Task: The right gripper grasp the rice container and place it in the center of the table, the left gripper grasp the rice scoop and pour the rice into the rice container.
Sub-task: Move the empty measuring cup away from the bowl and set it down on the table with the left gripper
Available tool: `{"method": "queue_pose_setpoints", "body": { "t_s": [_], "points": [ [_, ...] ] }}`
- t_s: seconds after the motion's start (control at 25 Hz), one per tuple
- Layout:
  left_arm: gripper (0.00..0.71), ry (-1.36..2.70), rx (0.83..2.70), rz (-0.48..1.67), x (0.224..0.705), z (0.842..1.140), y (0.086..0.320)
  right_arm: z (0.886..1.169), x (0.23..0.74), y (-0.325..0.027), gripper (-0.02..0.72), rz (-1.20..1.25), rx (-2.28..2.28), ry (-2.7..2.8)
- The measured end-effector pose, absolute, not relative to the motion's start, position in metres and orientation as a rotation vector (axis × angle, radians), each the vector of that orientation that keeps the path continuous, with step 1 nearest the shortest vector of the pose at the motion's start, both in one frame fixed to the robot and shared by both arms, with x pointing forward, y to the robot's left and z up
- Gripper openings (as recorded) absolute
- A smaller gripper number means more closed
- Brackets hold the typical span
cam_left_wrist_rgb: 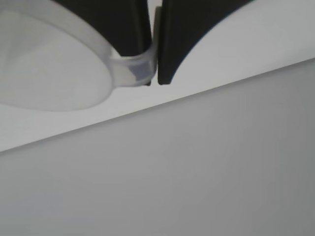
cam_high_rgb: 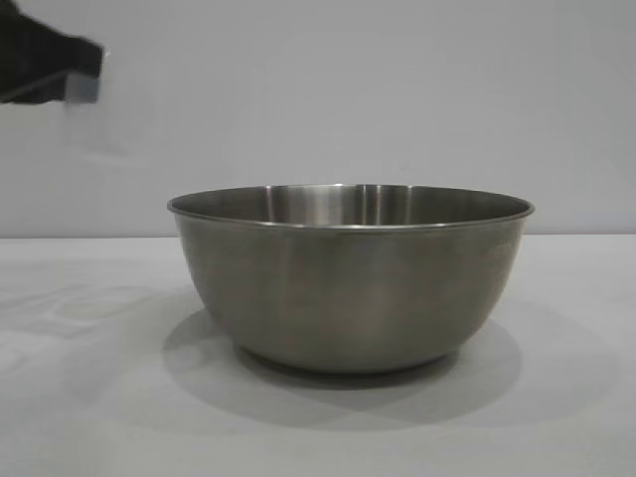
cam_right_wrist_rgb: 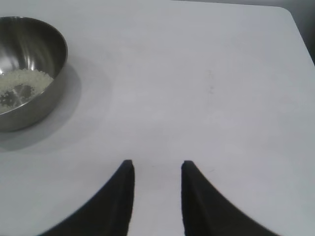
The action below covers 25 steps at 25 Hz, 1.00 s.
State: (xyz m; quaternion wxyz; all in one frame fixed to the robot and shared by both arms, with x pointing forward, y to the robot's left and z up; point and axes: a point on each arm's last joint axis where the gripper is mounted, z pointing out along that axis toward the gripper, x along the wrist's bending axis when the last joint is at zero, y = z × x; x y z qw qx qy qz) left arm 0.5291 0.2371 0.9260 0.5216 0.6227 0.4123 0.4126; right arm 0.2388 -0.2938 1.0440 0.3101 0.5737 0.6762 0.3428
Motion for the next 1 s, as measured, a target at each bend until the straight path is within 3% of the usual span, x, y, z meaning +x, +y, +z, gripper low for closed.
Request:
{"method": "queue_pose_setpoints", "body": {
  "t_s": [0.36, 0.64, 0.8, 0.92, 0.96, 1.0],
  "points": [
    [0.000, 1.161, 1.613, 0.920, 0.529, 0.865, 0.242, 1.044, 0.239, -0.294, 0.231, 0.905, 1.515, 1.786],
    [0.000, 1.197, 1.656, 0.887, 0.525, 0.848, 0.243, 1.044, 0.239, -0.294, 0.231, 0.905, 1.515, 1.786],
    [0.133, 1.221, 1.685, 0.863, 0.514, 0.843, 0.245, 1.044, 0.239, -0.294, 0.231, 0.905, 1.515, 1.786],
    [0.115, 1.238, 1.706, 0.847, 0.504, 0.842, 0.247, 1.044, 0.239, -0.294, 0.231, 0.905, 1.515, 1.786],
    [0.157, 1.240, 1.708, 0.845, 0.501, 0.843, 0.247, 1.044, 0.239, -0.294, 0.231, 0.905, 1.515, 1.786],
    [0.141, 1.235, 1.702, 0.850, 0.498, 0.847, 0.248, 1.044, 0.239, -0.294, 0.231, 0.905, 1.515, 1.786]
  ]
}}
